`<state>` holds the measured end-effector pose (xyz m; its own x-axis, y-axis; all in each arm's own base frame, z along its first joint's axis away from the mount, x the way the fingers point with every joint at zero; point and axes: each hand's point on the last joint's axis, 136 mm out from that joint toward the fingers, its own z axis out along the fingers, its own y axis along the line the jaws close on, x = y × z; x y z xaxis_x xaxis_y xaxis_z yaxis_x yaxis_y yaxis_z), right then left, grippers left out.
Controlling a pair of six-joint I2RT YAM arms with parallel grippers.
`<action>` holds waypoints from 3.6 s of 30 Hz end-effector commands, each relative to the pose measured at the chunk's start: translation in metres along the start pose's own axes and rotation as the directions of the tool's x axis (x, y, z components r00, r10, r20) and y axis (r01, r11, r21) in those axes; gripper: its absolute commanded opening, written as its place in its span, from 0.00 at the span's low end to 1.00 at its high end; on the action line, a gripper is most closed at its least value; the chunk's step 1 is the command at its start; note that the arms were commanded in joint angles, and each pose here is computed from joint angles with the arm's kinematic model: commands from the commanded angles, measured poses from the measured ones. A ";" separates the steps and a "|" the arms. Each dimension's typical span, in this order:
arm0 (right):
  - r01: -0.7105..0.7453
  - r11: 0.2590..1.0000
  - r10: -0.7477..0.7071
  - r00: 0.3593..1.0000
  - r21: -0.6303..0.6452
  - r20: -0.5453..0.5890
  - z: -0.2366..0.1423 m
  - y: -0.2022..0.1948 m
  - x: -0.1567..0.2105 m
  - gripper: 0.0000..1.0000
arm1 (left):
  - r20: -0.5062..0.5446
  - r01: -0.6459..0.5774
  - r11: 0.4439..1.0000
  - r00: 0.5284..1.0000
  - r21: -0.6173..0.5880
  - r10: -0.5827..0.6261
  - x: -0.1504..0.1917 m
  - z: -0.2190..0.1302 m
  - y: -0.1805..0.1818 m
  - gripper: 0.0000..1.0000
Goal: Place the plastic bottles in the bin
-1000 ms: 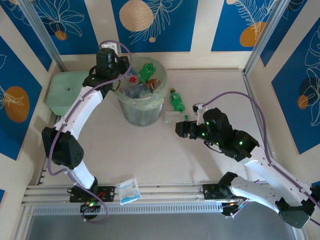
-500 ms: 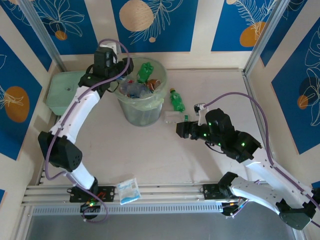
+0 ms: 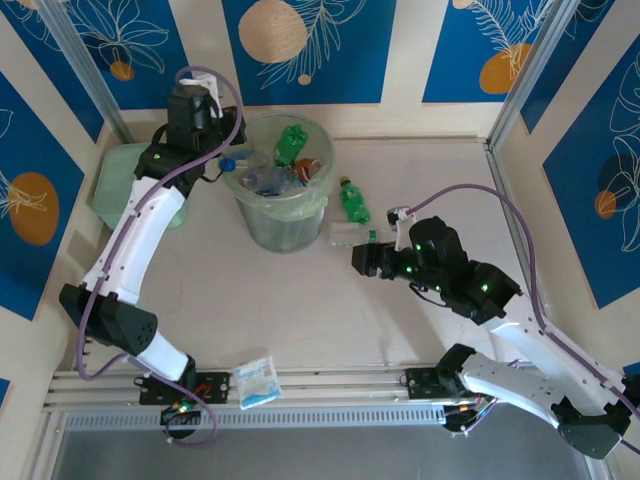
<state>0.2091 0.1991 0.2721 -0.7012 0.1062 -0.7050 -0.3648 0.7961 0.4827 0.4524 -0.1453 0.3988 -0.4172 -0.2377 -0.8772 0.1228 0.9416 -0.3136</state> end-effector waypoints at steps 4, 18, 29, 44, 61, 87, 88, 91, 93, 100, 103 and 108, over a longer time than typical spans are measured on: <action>-0.121 0.977 0.114 0.992 0.178 0.048 -0.005 -0.039 -0.018 0.72 | -0.100 0.042 0.996 0.994 0.073 -0.035 0.022 -0.025 -0.010 0.08; -0.464 0.774 0.498 0.866 0.431 0.036 0.021 -0.148 -0.027 0.77 | -0.272 -0.010 0.961 0.958 0.277 0.088 0.099 -0.135 -0.033 0.21; -0.442 0.815 0.489 0.871 0.374 -0.036 0.063 -0.160 -0.057 0.78 | -0.371 0.050 0.949 0.926 0.312 0.073 0.167 -0.165 -0.018 0.31; -0.192 0.902 0.318 0.902 0.387 -0.293 0.187 -0.175 -0.074 0.83 | -0.432 0.143 0.940 0.902 0.310 0.005 0.208 -0.169 -0.009 0.49; -0.131 0.887 0.338 0.837 0.444 -0.430 0.257 -0.210 -0.035 0.81 | -0.418 0.158 0.933 0.908 0.324 -0.009 0.204 -0.167 -0.013 0.58; -0.068 0.862 0.341 0.811 0.503 -0.475 0.274 -0.243 -0.011 0.69 | -0.415 0.138 0.934 0.910 0.329 0.012 0.202 -0.173 -0.013 0.59; -0.068 0.861 0.342 0.811 0.504 -0.475 0.272 -0.242 -0.011 0.67 | -0.412 0.135 0.936 0.911 0.325 0.012 0.202 -0.173 -0.012 0.59; -0.067 0.859 0.340 0.817 0.508 -0.467 0.267 -0.241 -0.013 0.61 | -0.414 0.138 0.936 0.910 0.324 0.010 0.203 -0.173 -0.011 0.60; -0.067 0.860 0.330 0.829 0.506 -0.451 0.261 -0.237 -0.019 0.60 | -0.421 0.144 0.935 0.907 0.324 0.007 0.202 -0.172 -0.013 0.60; -0.123 0.866 0.318 0.883 0.484 -0.345 0.228 -0.224 -0.044 0.56 | -0.404 0.149 0.935 0.915 0.323 -0.006 0.190 -0.174 -0.016 0.60; -0.141 0.875 0.306 0.903 0.464 -0.302 0.210 -0.215 -0.055 0.52 | -0.392 0.147 0.933 0.920 0.327 -0.008 0.186 -0.175 -0.017 0.61; -0.164 0.891 0.283 0.930 0.424 -0.236 0.178 -0.195 -0.062 0.53 | -0.391 0.141 0.937 0.921 0.320 -0.005 0.184 -0.173 -0.017 0.62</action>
<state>0.4375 0.1389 0.1056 -0.9244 0.1585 -0.3470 0.0624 0.9602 0.2723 0.2190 -0.1634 0.2962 -0.7449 -0.1288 -0.6546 0.3371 0.7741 -0.5358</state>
